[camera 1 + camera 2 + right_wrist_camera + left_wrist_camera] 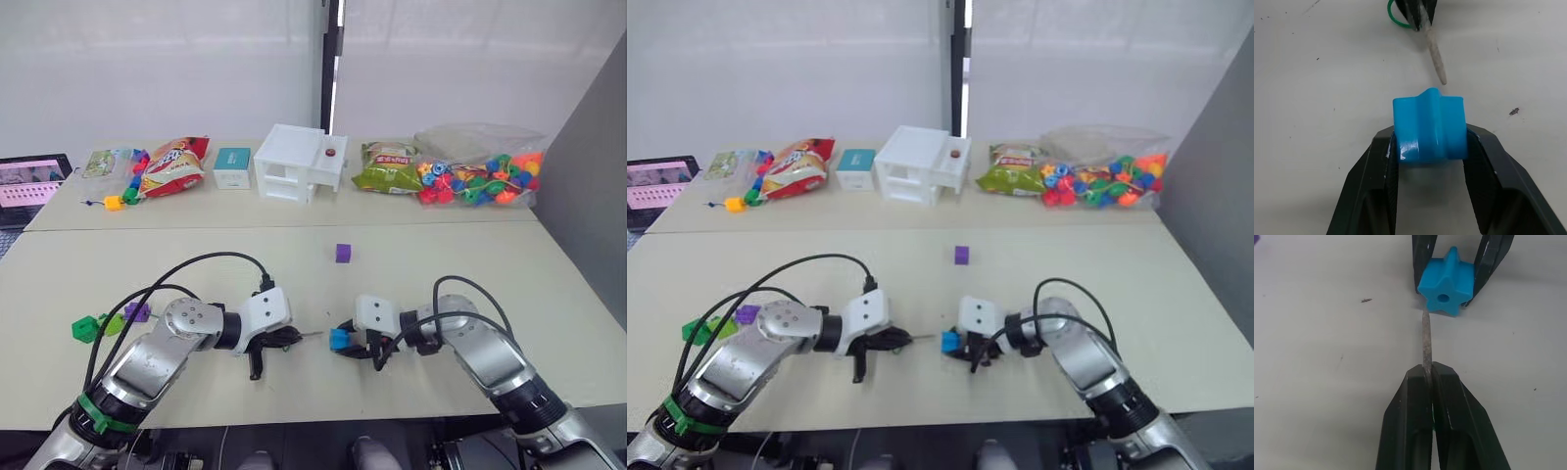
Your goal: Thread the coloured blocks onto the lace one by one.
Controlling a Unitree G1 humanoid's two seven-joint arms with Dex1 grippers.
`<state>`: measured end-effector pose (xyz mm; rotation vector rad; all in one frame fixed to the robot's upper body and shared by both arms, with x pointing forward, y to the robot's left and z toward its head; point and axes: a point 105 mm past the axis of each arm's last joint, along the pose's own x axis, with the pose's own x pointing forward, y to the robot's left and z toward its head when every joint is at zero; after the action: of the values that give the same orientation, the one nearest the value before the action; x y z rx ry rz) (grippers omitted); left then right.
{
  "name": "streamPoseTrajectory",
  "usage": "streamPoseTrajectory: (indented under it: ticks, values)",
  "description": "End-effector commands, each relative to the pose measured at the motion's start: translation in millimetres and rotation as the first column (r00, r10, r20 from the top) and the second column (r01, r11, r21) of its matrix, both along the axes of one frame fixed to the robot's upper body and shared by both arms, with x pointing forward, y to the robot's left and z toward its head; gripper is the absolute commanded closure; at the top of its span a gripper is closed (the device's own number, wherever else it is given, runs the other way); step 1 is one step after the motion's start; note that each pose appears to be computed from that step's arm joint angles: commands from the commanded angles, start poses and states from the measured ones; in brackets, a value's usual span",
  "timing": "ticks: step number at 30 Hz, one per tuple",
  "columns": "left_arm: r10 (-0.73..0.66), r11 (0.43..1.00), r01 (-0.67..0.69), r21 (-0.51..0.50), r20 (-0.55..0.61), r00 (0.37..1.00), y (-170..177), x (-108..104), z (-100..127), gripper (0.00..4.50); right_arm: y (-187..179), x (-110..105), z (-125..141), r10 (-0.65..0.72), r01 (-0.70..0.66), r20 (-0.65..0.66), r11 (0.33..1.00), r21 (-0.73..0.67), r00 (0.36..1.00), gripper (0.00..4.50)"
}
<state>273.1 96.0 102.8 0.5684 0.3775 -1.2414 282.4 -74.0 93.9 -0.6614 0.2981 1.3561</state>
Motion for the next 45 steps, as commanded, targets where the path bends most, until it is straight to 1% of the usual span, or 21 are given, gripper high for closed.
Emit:
streamPoseTrajectory:
  ticks: [1, 7, 14, 23, 35, 45]
  values:
    - [-0.029, 0.999, 0.028, 0.028, 0.009, 1.000, -2, -3, 3, 4.50, 4, -3, 0, 0.012, -0.011, 0.014, 0.999, -0.030, 1.000, 3.16]
    - [-0.027, 0.999, 0.027, 0.032, 0.011, 1.000, -6, -3, 3, 4.50, 3, -2, 1, 0.020, -0.019, 0.022, 0.999, -0.048, 1.000, 3.16]
    - [-0.030, 1.000, 0.030, 0.007, 0.037, 0.999, -14, 3, 13, 4.50, 6, -6, 2, 0.044, -0.043, 0.018, 0.997, -0.058, 0.999, 3.16]
    - [-0.058, 0.998, 0.057, 0.021, 0.036, 0.998, -16, 0, 17, 4.50, 7, -5, 1, 0.041, -0.040, 0.027, 0.997, -0.065, 0.999, 3.16]
    - [-0.097, 0.995, 0.096, 0.021, 0.018, 0.995, -26, -3, 14, 4.50, 8, -5, 2, 0.026, -0.025, 0.024, 0.998, -0.060, 0.999, 3.16]
    - [-0.125, 0.992, 0.125, -0.004, 0.015, 0.992, -35, -6, 18, 4.50, 10, -6, 0, 0.020, -0.019, 0.015, 0.998, -0.059, 1.000, 3.16]
